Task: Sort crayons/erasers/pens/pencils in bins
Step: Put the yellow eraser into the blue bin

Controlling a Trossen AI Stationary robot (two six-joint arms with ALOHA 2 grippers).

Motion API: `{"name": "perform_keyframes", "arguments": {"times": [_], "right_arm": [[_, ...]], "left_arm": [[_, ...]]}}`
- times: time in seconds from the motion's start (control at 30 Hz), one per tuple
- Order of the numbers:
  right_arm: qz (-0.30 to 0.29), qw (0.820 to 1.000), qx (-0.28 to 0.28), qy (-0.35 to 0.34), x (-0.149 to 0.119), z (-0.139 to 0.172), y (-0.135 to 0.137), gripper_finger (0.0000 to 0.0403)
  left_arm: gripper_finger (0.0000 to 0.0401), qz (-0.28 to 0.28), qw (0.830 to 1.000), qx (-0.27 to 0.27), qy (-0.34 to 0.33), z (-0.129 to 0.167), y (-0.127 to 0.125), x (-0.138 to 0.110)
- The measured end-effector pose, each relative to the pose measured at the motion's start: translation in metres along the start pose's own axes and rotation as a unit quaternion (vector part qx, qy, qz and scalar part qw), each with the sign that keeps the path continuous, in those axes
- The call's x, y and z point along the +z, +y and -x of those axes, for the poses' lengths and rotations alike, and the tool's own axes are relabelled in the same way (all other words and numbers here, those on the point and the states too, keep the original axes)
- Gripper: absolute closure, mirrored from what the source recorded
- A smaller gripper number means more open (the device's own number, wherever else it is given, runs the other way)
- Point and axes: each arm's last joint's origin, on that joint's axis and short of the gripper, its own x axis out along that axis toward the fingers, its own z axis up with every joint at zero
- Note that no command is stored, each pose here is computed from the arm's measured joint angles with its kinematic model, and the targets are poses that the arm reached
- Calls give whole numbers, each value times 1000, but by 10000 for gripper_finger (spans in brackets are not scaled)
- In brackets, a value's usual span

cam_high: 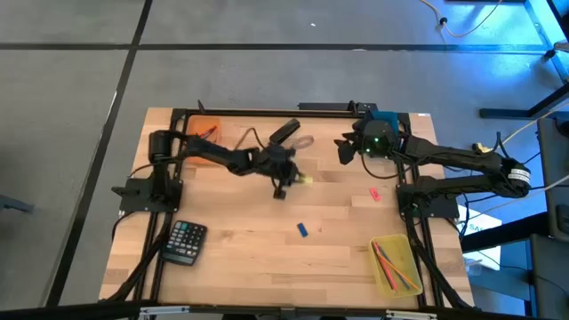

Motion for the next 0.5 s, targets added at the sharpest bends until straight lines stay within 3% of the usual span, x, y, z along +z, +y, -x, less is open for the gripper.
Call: {"name": "perform_keyframes", "arguments": {"times": [0.17,0.5], "right_arm": [[0,997,77,18,4,1,9,189],[-44,978,202,-7,-1,-24,33,189]], "left_arm": [[338,14,997,60,-39,27,25,21],[339,-21,989,115,-85,48,35,45]]}}
